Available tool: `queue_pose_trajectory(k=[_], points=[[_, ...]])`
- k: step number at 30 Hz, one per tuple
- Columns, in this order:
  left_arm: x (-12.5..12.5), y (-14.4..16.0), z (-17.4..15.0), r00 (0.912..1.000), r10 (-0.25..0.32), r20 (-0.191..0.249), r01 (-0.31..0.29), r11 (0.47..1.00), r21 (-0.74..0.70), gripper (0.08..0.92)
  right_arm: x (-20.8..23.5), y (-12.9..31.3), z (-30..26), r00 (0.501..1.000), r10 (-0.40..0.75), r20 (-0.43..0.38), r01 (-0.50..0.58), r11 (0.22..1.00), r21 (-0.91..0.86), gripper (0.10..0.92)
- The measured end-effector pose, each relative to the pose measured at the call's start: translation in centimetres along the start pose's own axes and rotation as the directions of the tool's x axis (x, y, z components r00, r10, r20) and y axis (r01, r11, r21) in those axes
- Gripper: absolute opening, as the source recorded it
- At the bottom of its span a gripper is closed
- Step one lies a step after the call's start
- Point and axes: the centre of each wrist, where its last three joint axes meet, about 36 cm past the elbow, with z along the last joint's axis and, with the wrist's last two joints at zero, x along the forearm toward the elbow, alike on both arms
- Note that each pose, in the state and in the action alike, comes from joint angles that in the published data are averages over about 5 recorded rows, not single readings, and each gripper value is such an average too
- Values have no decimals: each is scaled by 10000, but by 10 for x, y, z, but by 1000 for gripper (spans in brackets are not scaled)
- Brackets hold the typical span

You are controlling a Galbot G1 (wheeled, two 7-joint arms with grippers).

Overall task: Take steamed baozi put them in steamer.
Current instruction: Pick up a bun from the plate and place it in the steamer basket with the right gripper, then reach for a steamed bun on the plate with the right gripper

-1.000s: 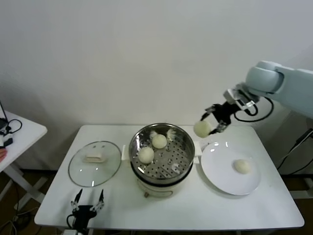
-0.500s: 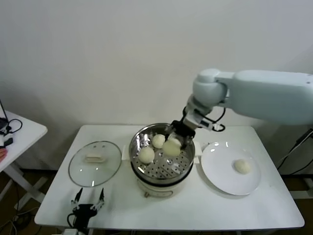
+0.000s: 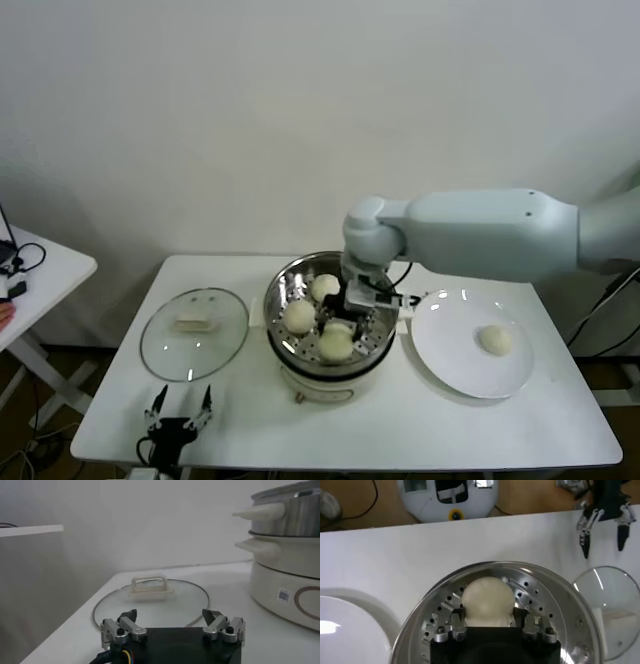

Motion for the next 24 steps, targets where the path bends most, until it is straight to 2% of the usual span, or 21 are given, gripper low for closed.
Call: queue_pose_trajectory(k=[8, 16, 24], points=[[-1, 0, 2, 10000, -9, -8, 9, 10000, 0, 823, -13, -10, 6, 9998, -125, -151, 131, 9992, 390, 670], [-1, 1, 2, 10000, 1, 6, -1, 10000, -7, 823, -10, -12, 14, 9999, -34, -120, 39, 9991, 415, 814], [-1, -1, 0, 10000, 45, 28, -45, 10000, -9, 823, 18, 5, 30, 10000, 22, 32, -20, 9991, -414, 823]])
